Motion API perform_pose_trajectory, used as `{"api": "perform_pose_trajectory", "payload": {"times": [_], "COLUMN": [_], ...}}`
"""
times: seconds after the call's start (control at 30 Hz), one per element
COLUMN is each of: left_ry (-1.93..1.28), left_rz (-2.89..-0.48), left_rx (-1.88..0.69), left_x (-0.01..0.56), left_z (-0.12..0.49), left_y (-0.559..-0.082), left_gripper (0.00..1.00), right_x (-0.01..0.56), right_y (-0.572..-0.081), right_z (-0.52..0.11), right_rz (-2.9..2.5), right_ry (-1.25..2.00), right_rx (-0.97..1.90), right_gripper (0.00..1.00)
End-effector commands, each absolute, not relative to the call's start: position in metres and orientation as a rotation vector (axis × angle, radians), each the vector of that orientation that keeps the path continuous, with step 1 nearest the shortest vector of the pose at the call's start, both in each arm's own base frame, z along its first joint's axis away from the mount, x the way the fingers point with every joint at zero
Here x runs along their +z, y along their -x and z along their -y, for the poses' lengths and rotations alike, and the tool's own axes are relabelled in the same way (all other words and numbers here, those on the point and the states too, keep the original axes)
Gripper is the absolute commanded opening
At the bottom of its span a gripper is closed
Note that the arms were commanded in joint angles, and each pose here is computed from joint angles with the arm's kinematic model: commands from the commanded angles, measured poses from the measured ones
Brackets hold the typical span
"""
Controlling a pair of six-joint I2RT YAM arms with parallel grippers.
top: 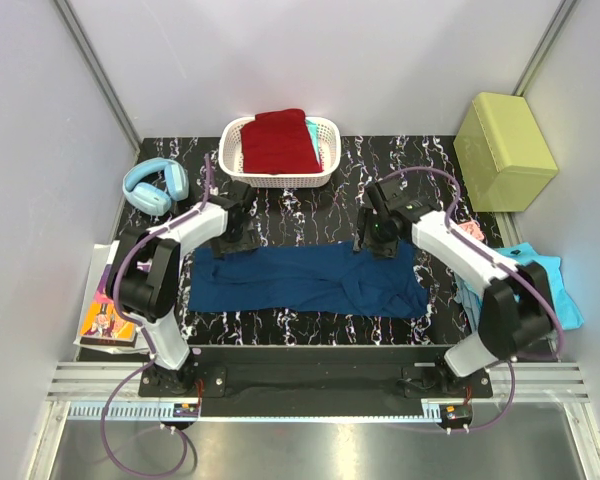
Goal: Fold and stack the t-shirts
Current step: Fold the other side of the tshirt into a rectangle, then rotate the tshirt 90 degrees
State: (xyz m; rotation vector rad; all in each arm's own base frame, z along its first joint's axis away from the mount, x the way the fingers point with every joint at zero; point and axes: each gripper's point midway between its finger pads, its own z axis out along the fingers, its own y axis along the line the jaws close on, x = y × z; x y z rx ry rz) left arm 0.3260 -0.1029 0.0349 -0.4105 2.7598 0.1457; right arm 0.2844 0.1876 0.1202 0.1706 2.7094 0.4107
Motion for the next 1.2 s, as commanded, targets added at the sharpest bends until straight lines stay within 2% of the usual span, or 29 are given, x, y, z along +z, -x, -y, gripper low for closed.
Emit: {"api": "perform_pose_trajectory", "payload": {"times": [0.0,0.13,0.37,0.73,0.9,1.17], "left_ry": [0.401,0.41,0.481,0.49,0.508,0.538], "left_rz": [-2.712,-2.705,-2.688,-2.776,-2.809,-2.807], "left_rx": [0.091,0.122,0.103,0.15,0.174,0.153], "left_x": [0.048,0.048,0.055,0.024,0.016,0.02], "left_z": [0.109,0.101,0.084,0.079,0.077,0.079], "left_y": [-0.332,-0.329,-0.341,-0.33,-0.339,-0.368], "left_gripper": [0.7,0.7,0.7,0.7,0.68,0.66], "right_x": [0.093,0.068,0.047,0.012,0.008,0.034], "right_y": [-0.322,-0.343,-0.376,-0.355,-0.365,-0.413], "right_z": [-0.173,-0.161,-0.126,-0.115,-0.112,-0.103], "right_rz": [-2.696,-2.707,-2.691,-2.766,-2.769,-2.675], "right_ry": [-0.294,-0.362,-0.568,-0.618,-0.651,-0.704], "right_rx": [0.255,0.172,0.178,0.099,0.093,0.133], "right_gripper": [0.61,0.66,0.65,0.65,0.64,0.64]}}
